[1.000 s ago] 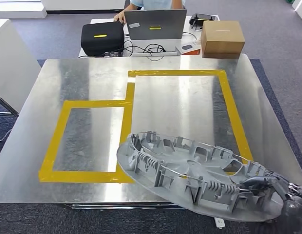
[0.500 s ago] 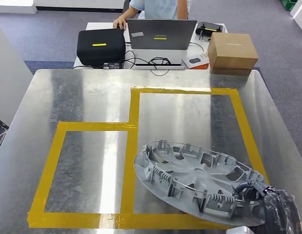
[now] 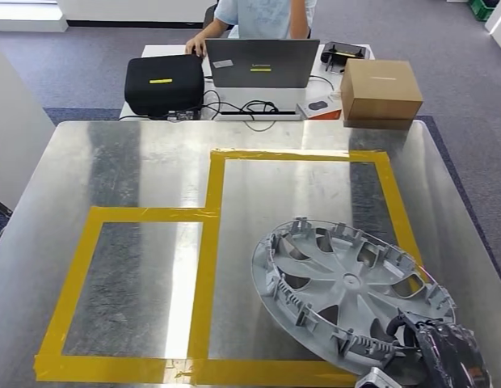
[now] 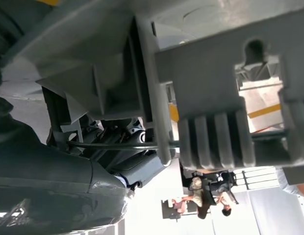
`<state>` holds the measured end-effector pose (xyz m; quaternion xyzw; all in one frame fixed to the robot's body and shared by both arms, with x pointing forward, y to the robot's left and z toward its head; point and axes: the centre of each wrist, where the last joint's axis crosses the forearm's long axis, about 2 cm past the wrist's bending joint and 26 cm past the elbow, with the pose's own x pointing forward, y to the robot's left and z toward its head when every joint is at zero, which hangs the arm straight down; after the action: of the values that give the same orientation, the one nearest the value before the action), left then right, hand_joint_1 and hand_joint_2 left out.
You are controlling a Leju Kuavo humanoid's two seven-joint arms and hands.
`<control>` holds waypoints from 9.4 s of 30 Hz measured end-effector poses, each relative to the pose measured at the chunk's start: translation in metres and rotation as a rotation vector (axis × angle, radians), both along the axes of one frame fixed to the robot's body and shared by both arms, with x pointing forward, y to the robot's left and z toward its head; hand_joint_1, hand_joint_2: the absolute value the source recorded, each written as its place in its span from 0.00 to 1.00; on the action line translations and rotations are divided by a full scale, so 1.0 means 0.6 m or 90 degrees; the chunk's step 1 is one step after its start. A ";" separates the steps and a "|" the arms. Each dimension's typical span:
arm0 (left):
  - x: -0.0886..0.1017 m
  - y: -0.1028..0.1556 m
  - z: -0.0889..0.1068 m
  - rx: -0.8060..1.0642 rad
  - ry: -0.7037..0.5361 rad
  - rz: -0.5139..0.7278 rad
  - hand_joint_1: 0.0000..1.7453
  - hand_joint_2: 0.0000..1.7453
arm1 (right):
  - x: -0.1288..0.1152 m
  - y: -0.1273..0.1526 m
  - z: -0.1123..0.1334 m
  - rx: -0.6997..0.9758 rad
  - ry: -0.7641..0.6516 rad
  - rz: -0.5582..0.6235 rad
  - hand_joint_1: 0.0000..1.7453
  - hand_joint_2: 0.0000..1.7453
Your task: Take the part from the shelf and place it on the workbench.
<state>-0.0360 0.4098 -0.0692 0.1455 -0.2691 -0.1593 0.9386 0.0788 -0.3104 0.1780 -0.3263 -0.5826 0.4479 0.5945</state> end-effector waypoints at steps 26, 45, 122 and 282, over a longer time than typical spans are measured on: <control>0.013 0.014 -0.012 0.008 -0.027 -0.041 0.00 1.00 | 0.015 -0.063 -0.062 -0.020 0.110 -0.018 1.00 1.00; 0.015 0.017 -0.015 0.007 -0.031 -0.063 0.00 0.00 | 0.011 -0.099 -0.070 -0.123 0.093 -0.036 0.00 1.00; 0.040 -0.007 -0.020 0.022 -0.062 -0.063 0.00 0.00 | 0.005 0.059 0.045 0.459 -0.284 0.110 0.00 0.00; 0.123 -0.300 0.024 0.011 -0.171 0.157 0.00 0.00 | -0.043 0.059 0.036 0.479 -0.256 0.113 0.00 0.00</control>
<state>0.0379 0.2299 -0.0547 0.2055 -0.3710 -0.0248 0.9053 0.0530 -0.2748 0.1995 -0.1159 -0.8354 0.1813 0.5058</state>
